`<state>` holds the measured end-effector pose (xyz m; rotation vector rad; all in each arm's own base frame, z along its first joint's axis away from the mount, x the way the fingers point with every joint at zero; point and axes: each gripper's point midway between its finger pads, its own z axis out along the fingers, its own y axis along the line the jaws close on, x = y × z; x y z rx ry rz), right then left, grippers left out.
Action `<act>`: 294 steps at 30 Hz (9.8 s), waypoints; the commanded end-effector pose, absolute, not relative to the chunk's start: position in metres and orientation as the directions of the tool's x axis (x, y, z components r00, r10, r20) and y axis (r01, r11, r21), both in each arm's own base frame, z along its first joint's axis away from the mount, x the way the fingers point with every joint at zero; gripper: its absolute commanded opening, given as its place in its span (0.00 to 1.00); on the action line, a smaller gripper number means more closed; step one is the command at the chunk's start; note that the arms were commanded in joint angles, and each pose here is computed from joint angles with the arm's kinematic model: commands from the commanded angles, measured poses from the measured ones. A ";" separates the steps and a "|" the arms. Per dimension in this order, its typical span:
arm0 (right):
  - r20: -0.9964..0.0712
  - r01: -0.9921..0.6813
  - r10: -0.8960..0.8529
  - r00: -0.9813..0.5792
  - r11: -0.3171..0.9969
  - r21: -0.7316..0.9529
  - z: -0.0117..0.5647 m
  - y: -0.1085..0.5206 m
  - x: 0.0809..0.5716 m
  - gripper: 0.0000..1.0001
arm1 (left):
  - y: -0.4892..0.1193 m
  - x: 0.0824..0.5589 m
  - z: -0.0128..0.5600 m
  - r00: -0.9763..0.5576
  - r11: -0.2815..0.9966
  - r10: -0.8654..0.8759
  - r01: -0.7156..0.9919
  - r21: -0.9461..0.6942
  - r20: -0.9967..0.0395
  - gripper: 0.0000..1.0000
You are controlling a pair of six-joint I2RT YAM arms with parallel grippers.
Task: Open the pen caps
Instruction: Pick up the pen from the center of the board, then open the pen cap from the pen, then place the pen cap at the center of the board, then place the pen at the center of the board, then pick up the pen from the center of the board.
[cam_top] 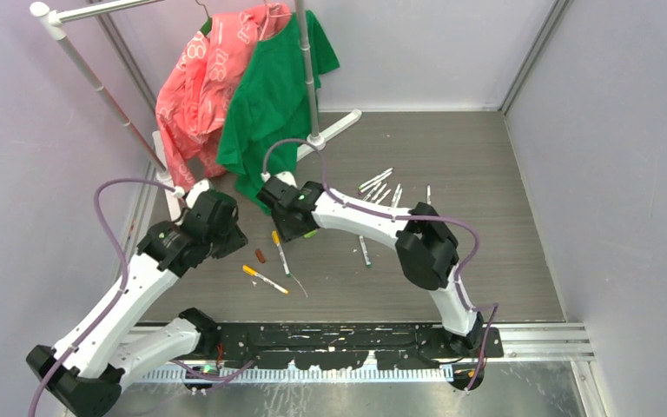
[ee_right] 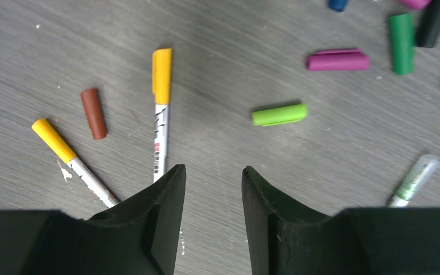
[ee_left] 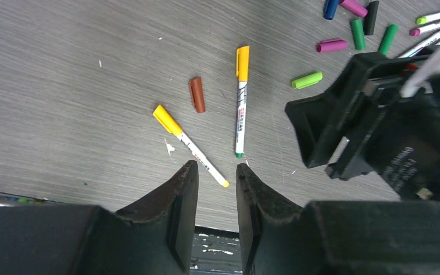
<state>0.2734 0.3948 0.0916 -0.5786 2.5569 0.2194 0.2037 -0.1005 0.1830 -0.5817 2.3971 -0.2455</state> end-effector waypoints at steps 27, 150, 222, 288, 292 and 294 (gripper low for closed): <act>-0.349 -0.492 -0.453 -0.820 0.870 0.026 0.025 0.433 0.220 0.40 | -0.074 0.175 0.179 -0.651 0.867 -0.498 -0.384 -0.317 -0.573 0.31; -0.499 -0.361 -0.409 -0.764 0.912 -0.195 0.049 0.236 0.230 0.01 | -0.238 0.316 0.125 -0.576 0.433 -0.818 -0.608 -0.666 -0.006 0.00; -0.578 0.140 0.094 -0.810 0.989 -0.036 0.086 0.160 0.390 0.47 | -0.198 0.327 0.097 -0.868 0.947 -0.309 -0.243 -0.211 -0.390 0.34; -0.326 -0.828 -0.777 -0.539 0.559 0.035 -0.001 0.438 0.153 0.07 | 0.002 0.128 0.177 -0.231 0.515 -0.809 -0.723 -0.460 -0.541 0.33; -0.353 -0.824 -0.764 -0.540 0.566 0.035 0.011 0.433 0.154 0.01 | -0.004 0.133 0.174 -0.235 0.507 -0.820 -0.722 -0.471 -0.523 0.33; -0.385 -0.818 -0.744 -0.547 0.573 0.054 0.024 0.433 0.154 0.01 | -0.013 0.138 0.172 -0.247 0.507 -0.828 -0.714 -0.483 -0.504 0.33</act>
